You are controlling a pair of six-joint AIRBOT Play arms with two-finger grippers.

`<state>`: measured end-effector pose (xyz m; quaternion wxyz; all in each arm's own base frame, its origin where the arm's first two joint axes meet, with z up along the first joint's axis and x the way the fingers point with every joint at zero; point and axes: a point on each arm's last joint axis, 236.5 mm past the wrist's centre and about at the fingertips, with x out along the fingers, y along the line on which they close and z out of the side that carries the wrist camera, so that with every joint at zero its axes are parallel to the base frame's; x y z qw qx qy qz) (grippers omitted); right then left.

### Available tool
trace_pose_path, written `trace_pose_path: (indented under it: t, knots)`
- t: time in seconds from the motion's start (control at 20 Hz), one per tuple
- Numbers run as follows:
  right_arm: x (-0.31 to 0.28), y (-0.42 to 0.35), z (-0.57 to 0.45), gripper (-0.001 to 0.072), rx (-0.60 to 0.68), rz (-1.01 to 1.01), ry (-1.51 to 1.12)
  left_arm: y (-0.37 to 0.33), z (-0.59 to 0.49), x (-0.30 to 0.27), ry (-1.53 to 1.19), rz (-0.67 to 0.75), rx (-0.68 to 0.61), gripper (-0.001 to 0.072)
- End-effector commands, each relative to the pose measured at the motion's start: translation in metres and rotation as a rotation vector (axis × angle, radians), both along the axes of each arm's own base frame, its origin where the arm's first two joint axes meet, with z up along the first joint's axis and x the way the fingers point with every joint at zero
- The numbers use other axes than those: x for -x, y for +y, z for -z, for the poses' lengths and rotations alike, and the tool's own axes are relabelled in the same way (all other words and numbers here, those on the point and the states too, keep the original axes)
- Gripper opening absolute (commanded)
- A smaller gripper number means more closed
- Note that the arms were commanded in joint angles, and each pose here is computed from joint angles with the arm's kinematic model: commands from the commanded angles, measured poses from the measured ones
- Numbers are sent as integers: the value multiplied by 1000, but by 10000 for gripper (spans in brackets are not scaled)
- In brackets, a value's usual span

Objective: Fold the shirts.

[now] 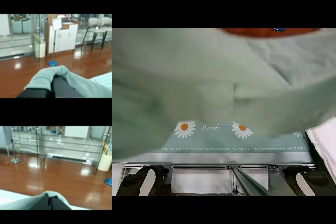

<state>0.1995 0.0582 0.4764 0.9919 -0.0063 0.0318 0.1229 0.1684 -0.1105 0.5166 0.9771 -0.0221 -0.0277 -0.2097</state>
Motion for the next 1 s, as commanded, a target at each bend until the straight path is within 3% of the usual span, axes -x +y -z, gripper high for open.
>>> trace_pose_path:
  t: [0.0,0.2,0.35,0.6,0.8,0.95]
  knots:
    - [12,-1,13,25,20,4,48,37,52,11,161,-164,-30,22]
    - [-16,-2,43,25,5,5,145,32,154,-27,490,-97,9,21]
    - [-72,2,104,25,-13,-13,330,34,243,-74,709,-63,83,22]
    - [-196,12,248,25,-61,-62,672,39,384,-173,883,-65,354,22]
    - [-299,31,355,25,-228,-92,775,53,454,-249,947,-109,512,22]
    - [-355,49,405,25,-432,-108,800,56,490,-295,1021,-104,580,22]
